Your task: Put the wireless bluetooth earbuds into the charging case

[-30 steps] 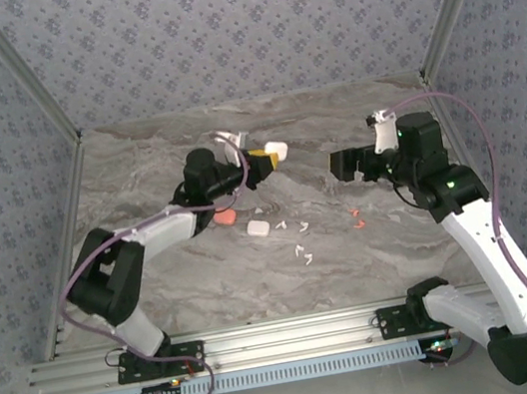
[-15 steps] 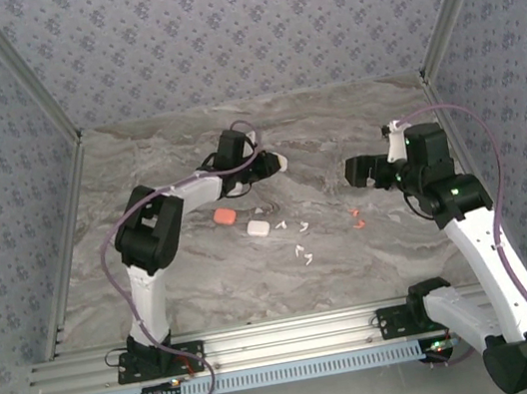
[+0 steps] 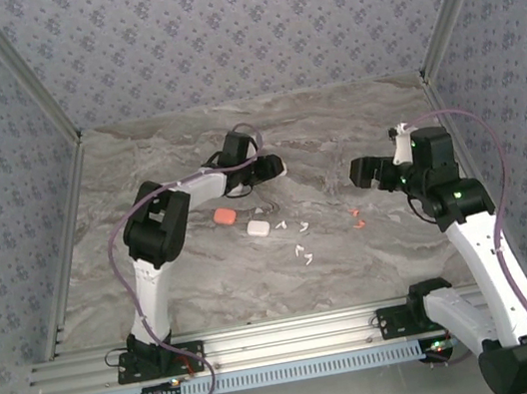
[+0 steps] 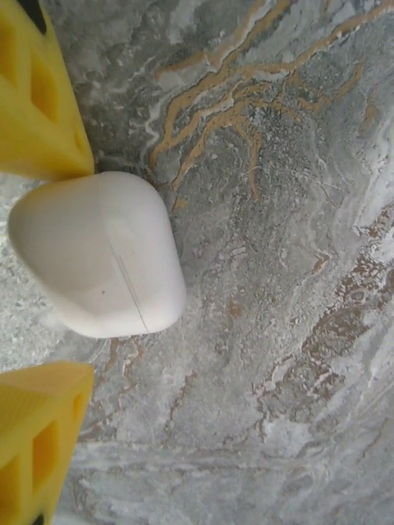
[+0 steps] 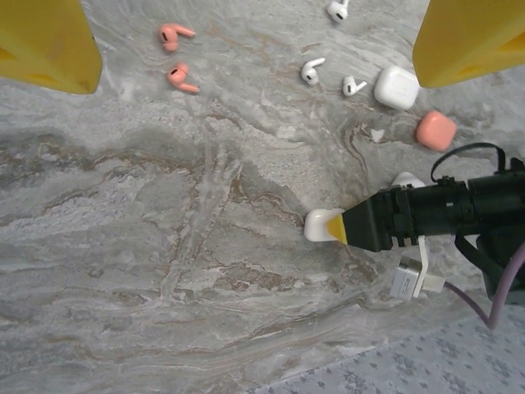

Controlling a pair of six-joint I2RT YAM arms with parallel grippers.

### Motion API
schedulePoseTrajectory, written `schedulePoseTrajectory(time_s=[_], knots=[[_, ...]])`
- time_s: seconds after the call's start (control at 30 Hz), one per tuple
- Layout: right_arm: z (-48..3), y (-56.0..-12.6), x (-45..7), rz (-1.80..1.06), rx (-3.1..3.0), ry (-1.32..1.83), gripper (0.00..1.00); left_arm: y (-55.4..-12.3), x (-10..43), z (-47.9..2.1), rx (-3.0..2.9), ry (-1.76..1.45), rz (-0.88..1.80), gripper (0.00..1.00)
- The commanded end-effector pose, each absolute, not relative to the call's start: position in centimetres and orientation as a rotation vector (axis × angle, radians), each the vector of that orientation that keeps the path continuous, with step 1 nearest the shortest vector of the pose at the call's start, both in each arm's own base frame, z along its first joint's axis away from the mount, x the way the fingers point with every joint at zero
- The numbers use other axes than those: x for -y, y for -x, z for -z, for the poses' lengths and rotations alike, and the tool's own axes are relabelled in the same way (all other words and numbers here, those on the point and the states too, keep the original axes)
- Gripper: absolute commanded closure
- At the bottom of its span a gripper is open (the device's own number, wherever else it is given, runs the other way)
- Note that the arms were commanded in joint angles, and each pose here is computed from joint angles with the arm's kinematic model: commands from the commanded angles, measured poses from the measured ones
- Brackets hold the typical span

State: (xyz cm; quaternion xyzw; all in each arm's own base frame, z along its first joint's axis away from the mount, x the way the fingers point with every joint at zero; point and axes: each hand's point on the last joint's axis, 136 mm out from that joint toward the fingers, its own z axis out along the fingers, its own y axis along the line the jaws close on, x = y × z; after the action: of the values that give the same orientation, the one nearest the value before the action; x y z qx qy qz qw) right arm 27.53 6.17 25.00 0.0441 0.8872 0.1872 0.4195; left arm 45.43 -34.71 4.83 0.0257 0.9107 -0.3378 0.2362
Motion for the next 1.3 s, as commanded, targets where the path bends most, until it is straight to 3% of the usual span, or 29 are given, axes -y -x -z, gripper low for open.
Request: schedulePoseTrajectory(time_s=[0.0,0.33,0.47,0.77,1.0,1.27], knots=[[-25.9,-27.7,-7.4,-0.625,-2.156,-0.089,0.0,-45.9,31.7,-9.9,-2.411,-0.092,0.839,0.36],[-25.1,-27.3,-12.4,-0.553,-2.117,0.383,0.0,-43.0,22.6,-20.8,-2.155,-0.042,0.721,0.32],[-23.4,-26.3,-16.8,-0.431,-2.046,0.779,0.0,-40.3,18.3,-23.4,-2.036,0.028,0.651,0.2],[-16.6,-26.4,-25.3,-0.258,-1.968,1.371,0.0,-34.6,10.4,-24.8,-1.904,0.203,0.506,0.01],[-11.4,-27.8,-30.0,-0.156,-2.008,1.603,0.0,-32.2,5.7,-24.4,-1.87,0.332,0.482,0.01],[-7.5,-29.8,-33.0,-0.108,-2.086,1.708,0.02,-31.7,4.7,-23.9,-1.898,0.318,0.439,0.01]])
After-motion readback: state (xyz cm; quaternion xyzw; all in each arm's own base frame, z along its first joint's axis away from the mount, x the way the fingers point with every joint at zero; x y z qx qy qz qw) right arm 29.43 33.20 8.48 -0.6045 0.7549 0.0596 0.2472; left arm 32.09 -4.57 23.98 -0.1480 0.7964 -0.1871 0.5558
